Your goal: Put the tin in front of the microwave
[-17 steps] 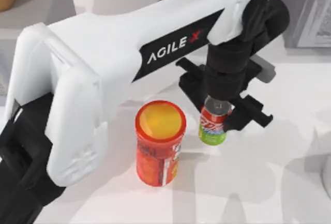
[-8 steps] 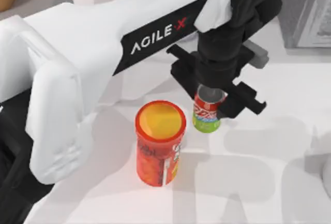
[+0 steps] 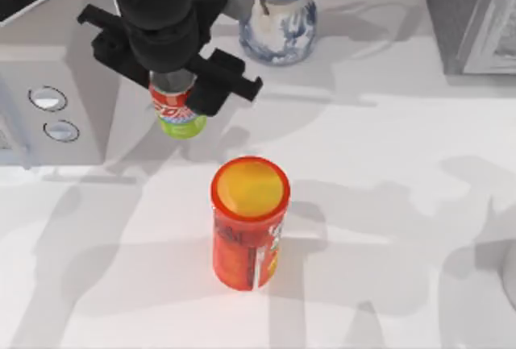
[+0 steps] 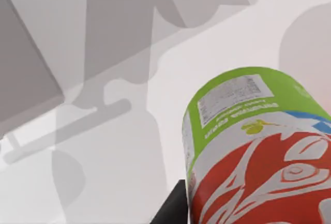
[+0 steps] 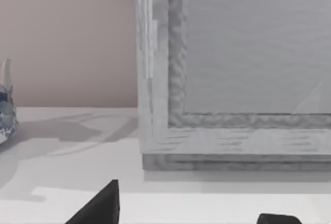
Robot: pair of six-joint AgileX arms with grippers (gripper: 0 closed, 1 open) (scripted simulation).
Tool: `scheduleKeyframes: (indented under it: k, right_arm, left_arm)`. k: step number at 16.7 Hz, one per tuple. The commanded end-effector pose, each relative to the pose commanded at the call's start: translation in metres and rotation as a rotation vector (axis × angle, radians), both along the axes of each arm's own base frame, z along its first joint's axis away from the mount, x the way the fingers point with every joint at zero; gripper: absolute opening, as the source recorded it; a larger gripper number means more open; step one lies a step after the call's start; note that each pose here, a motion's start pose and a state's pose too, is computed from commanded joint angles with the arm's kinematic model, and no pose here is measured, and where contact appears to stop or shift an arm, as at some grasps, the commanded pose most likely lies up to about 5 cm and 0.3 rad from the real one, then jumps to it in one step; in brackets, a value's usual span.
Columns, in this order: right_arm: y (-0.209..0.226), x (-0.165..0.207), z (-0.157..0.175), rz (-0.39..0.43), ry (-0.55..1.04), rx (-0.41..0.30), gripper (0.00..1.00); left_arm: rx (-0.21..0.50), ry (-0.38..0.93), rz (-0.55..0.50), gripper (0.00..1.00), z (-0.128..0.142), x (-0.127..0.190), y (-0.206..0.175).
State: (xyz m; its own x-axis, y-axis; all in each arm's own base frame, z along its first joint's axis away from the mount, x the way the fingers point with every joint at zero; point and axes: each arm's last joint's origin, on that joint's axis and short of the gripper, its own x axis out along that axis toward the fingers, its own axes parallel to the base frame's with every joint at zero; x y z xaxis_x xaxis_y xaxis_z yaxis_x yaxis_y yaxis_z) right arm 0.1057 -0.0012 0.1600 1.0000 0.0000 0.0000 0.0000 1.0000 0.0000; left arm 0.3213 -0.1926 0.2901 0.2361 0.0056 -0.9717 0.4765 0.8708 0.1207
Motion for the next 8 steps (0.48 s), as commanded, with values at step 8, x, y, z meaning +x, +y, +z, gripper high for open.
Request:
scheduleKeyframes:
  k: [8]
  right_arm:
    - [0.0,0.0,0.0,0.0,0.0,0.0,1.0]
  left_arm:
    - [-0.029,0.093,0.351,0.0,-0.039,-0.072,0.159]
